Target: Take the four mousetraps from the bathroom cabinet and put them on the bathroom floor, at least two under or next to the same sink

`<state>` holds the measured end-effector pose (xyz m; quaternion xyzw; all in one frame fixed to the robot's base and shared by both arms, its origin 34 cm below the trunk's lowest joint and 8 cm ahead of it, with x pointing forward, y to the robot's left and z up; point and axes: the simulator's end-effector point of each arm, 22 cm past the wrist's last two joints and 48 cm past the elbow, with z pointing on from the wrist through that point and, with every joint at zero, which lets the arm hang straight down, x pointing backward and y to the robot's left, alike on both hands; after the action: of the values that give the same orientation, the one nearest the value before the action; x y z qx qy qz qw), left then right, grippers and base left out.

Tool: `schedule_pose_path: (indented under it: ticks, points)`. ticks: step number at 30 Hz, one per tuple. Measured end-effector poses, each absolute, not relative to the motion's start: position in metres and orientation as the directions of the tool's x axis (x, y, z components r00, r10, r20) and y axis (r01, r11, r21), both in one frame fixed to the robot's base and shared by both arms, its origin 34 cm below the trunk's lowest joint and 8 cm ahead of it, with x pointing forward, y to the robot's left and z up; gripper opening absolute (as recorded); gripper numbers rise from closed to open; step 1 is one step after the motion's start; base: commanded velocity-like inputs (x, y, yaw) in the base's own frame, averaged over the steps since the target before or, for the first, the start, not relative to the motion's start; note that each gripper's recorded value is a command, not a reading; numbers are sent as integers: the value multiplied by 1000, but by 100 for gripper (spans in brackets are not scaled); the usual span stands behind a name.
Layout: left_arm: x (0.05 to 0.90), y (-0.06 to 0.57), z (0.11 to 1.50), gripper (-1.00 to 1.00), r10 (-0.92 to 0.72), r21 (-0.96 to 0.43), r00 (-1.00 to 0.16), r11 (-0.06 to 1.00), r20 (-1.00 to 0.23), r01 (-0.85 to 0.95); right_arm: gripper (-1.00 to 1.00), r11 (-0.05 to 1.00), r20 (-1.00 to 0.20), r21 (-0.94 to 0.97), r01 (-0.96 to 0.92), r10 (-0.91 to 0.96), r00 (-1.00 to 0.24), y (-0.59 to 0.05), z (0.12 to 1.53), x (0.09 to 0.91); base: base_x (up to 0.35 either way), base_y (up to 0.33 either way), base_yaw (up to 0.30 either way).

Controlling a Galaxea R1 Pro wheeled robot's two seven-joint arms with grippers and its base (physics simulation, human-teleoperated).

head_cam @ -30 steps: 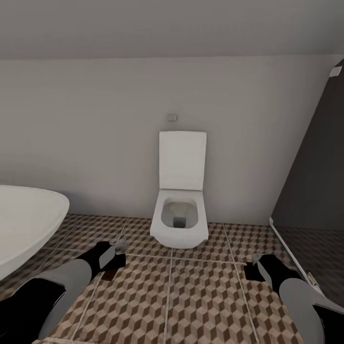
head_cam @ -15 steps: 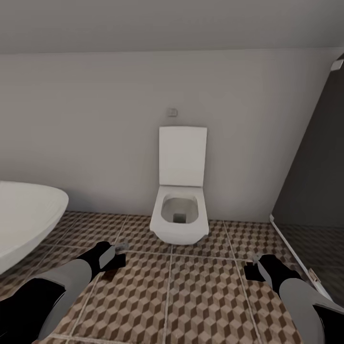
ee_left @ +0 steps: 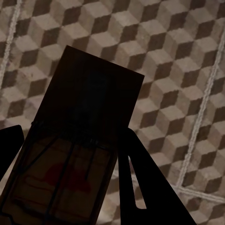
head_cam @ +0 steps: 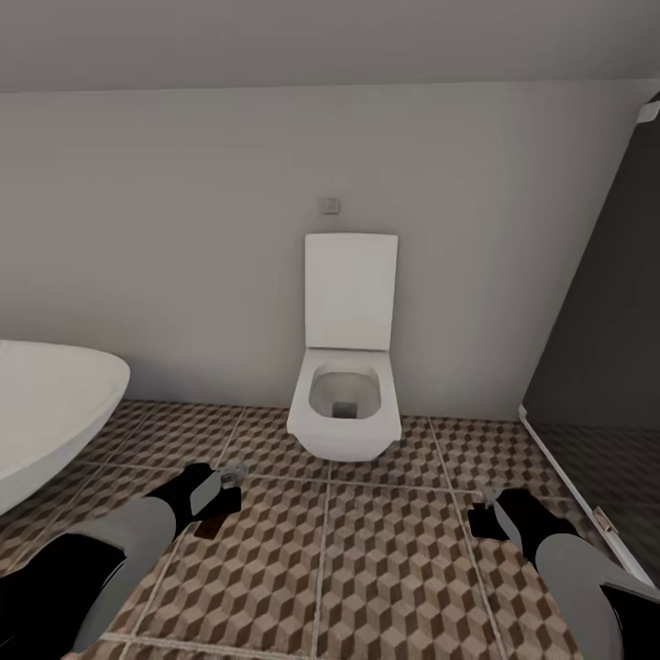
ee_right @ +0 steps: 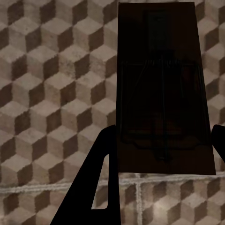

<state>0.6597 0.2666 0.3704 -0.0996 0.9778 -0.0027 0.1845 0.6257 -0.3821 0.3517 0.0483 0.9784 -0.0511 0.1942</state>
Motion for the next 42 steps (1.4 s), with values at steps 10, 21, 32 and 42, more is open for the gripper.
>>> schedule_pose_path:
  ticks: [10,21,32,42]
  points:
    - [659,272,367,-100,-198,-36,-910,979,-365,-199,-100,990,-385,-81,114,75,-920,-382,347,625,0,0,0]
    - [660,284,367,-100,-205,-26,-905,977,-373,-210,-100,990,-386,-80,115,76,-919,-382,348,625,171,0,0]
    - [659,283,366,-100,-205,-28,-906,977,-371,-210,-100,990,-385,-80,115,76,-920,-382,347,625,178,0,0]
    - [659,284,367,-100,-204,-26,-906,977,-372,-210,-100,990,-388,-78,114,76,-919,-381,348,625,124,0,0]
